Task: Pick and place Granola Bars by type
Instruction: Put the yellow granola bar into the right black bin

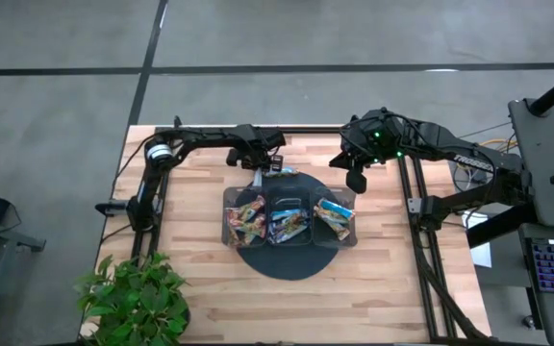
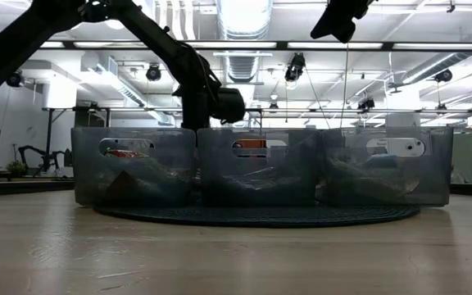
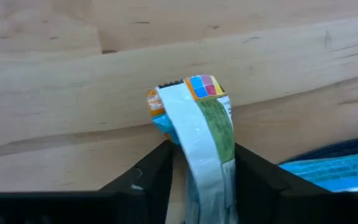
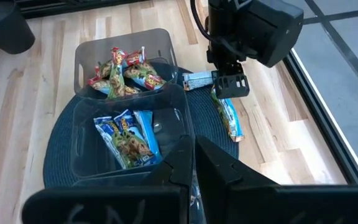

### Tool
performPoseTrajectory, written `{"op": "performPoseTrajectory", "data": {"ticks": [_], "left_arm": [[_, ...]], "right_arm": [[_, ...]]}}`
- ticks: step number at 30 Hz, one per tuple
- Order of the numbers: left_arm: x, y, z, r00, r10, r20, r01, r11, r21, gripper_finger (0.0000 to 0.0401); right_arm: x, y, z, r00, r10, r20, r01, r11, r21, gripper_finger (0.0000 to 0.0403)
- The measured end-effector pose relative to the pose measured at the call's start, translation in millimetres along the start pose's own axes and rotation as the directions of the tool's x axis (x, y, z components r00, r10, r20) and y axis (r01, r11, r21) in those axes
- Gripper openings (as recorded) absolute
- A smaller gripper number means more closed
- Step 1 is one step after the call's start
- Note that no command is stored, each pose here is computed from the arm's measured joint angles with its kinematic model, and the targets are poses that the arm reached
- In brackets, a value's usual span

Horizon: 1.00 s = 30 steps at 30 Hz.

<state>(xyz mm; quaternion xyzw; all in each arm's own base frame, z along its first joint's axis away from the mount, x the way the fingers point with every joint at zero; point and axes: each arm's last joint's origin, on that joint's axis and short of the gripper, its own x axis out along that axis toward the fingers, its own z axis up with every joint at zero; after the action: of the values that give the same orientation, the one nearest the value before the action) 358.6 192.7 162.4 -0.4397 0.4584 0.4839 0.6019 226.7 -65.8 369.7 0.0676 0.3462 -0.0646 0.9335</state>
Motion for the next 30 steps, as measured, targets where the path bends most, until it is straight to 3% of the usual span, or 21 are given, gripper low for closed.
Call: {"op": "performPoseTrajectory", "data": {"ticks": [9, 17, 25, 30], "left_arm": [[0.8, 0.4, -0.6, 1.000, 0.011, 0.000, -0.011, 1.000, 0.021, 0.0018], [-3.6, -1.8, 2.1, 1.000, -0.010, 0.013, 0.009, 0.999, 0.051, 0.0016], [-64.9, -11.1, 26.5, 0.983, -0.126, 0.132, 0.112, 0.988, 0.106, 0.0012], [-117.3, -25.3, 39.2, 0.945, -0.256, 0.205, 0.209, 0.952, 0.223, 0.0011]], "right_arm": [[0.0, 0.0, 0.0, 1.000, 0.000, 0.000, 0.000, 1.000, -0.001, 0.0011], [0.0, 0.0, 0.0, 1.000, 0.000, 0.000, 0.000, 1.000, 0.000, 0.0011], [0.0, 0.0, 0.2, 1.000, 0.000, 0.002, 0.000, 1.000, -0.001, 0.0011], [0.2, -0.2, 0.1, 1.000, -0.001, 0.002, 0.001, 1.000, -0.004, 0.0011]]}}
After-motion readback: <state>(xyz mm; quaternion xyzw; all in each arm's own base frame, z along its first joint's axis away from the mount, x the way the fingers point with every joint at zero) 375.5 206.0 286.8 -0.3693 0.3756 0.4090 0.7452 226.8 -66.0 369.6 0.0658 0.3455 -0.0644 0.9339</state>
